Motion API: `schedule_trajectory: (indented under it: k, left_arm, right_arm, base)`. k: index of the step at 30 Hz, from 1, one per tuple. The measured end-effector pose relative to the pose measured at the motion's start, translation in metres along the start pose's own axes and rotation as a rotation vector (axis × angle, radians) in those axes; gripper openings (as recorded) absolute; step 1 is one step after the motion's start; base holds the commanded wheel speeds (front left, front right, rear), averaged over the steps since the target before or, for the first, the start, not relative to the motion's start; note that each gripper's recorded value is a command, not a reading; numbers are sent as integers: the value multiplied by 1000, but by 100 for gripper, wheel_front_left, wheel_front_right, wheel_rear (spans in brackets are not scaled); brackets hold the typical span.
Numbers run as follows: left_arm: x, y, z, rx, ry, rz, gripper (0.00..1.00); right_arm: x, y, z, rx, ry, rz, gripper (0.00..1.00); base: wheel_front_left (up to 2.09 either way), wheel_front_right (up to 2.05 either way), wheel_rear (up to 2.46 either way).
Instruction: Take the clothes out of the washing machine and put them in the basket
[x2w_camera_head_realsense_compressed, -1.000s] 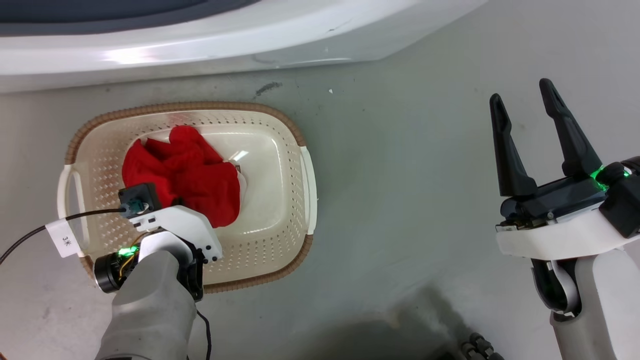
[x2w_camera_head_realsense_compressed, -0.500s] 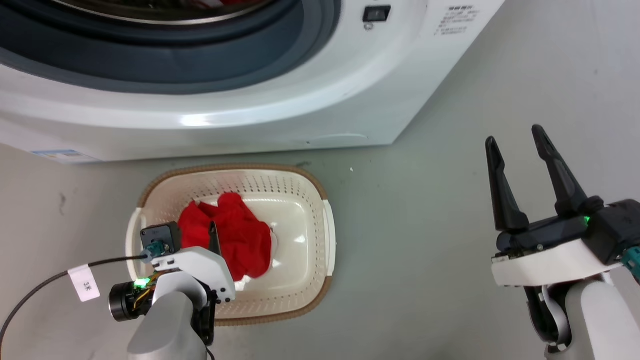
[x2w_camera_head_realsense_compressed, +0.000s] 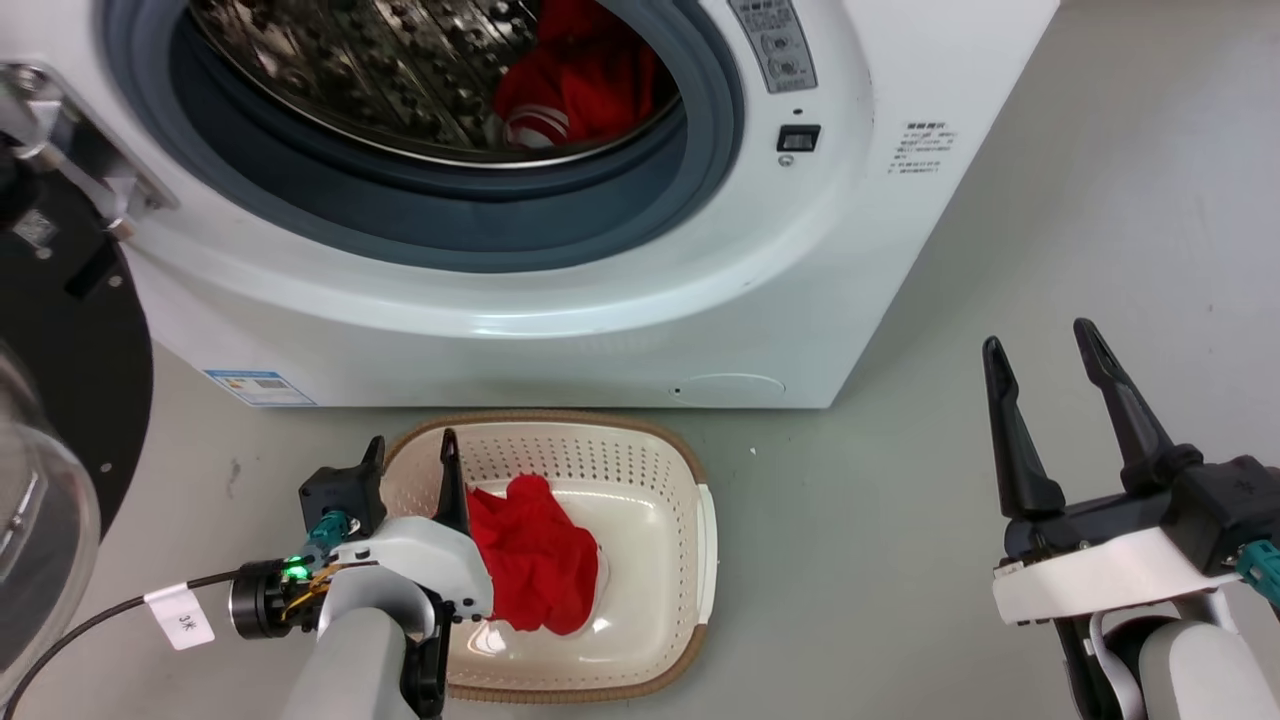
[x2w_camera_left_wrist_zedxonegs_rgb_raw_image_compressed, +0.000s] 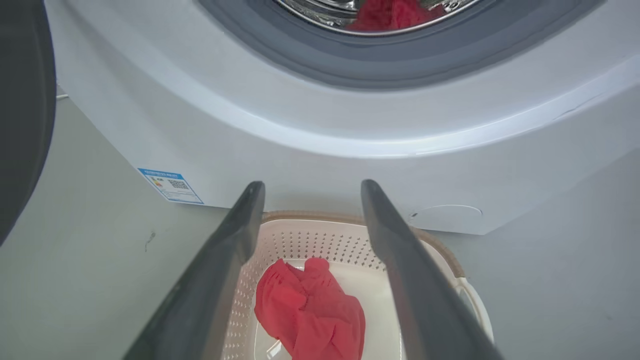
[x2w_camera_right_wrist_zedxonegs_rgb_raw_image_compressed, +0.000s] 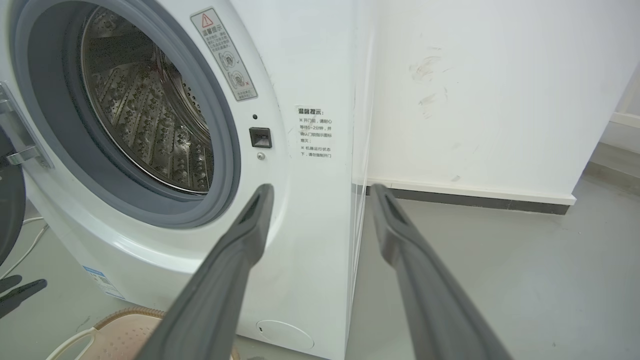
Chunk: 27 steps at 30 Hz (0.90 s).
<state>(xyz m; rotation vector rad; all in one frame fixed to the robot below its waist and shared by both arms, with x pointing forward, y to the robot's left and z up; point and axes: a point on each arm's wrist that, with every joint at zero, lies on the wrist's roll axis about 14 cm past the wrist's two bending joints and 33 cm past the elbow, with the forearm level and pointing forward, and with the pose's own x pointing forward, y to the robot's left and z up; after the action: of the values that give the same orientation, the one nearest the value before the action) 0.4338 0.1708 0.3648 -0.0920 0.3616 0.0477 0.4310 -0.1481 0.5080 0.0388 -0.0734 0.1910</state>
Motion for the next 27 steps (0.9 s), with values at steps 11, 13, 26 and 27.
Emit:
schedule_trajectory:
  k: [11,13,26,27]
  left_arm:
    - [-1,-17,62,49,-180,-63,100]
    - [7,-22,74,57,-203,-78,100]
    - [66,-49,117,92,-231,-150,100]
    - [72,-51,120,94,-228,-156,100]
  right_arm:
    - [-6,8,19,-6,-32,7,100]
    - [-6,7,19,-5,-31,4,100]
    - [-6,3,-1,24,11,-12,100]
    - [-6,3,-3,26,13,-13,100]
  base:
    - [0,0,0]
    - [0,0,0]
    - [0,0,0]
    - [0,0,0]
